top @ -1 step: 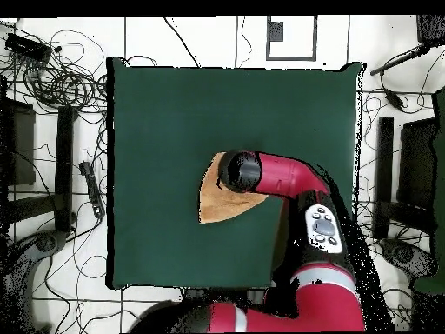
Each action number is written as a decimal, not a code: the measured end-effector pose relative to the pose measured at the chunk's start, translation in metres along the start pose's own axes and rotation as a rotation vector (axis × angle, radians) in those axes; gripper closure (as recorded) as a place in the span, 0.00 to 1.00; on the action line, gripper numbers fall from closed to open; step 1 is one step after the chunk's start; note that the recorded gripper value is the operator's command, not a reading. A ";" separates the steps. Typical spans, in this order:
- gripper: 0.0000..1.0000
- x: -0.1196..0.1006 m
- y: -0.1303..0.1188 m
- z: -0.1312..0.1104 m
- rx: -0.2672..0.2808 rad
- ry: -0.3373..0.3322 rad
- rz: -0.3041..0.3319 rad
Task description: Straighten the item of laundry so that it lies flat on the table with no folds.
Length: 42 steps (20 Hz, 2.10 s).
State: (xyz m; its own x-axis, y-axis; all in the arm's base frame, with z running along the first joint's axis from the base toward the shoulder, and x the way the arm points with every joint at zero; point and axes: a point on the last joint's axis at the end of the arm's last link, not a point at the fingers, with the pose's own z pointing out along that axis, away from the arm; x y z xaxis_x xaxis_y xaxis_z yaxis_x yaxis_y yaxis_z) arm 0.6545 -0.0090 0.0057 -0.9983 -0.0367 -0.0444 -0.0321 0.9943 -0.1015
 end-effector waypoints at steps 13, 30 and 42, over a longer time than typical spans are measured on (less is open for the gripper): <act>0.00 0.015 -0.050 0.010 0.031 0.017 0.013; 0.00 0.017 -0.037 0.004 0.040 -0.002 -0.085; 0.00 0.015 0.017 -0.008 0.017 -0.057 -0.317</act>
State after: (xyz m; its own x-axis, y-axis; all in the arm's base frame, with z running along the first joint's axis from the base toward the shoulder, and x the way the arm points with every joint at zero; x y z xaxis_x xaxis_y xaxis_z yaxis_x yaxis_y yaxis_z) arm 0.6383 0.0078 0.0117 -0.9344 -0.3504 -0.0637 -0.3397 0.9306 -0.1360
